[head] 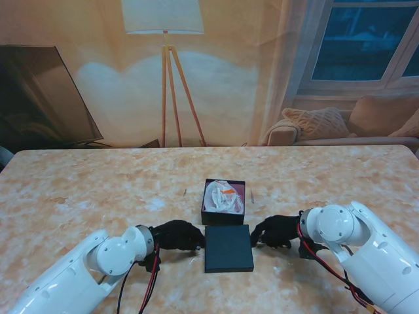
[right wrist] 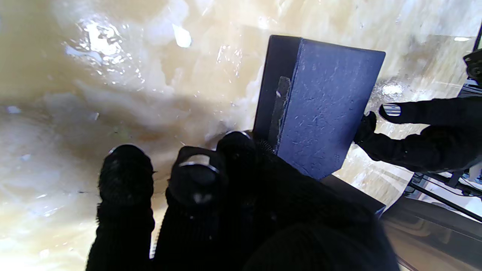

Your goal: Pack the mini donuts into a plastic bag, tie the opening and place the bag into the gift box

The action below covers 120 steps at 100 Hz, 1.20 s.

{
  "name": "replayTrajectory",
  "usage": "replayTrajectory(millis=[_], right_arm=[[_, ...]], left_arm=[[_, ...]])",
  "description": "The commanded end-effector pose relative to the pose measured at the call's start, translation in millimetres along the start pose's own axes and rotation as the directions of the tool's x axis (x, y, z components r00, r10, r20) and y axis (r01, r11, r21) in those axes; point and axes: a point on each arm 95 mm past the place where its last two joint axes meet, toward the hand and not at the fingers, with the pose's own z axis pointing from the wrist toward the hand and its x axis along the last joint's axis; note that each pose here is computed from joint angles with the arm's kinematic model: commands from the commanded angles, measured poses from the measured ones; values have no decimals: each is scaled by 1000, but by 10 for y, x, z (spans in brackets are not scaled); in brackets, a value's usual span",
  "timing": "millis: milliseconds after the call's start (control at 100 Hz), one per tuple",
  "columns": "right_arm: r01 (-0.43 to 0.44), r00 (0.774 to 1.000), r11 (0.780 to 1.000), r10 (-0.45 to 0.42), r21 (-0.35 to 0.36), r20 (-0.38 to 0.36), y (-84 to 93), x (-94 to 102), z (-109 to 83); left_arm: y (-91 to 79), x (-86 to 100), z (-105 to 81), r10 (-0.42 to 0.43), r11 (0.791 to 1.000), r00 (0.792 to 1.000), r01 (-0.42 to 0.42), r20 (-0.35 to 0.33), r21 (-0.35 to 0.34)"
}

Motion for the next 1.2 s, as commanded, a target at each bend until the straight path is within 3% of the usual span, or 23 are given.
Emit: replayTrajectory(millis=[0,1190], right_arm=[[-6,1000,1000,7,21,-17,-69,34,36],[-17,998,1000,16,-25,-66,-64,48,45]], left_arm=[[106,26,14,-18,1000,1000,18,-4,-21],[123,93,-8,-71,996,996,73,-48,50]])
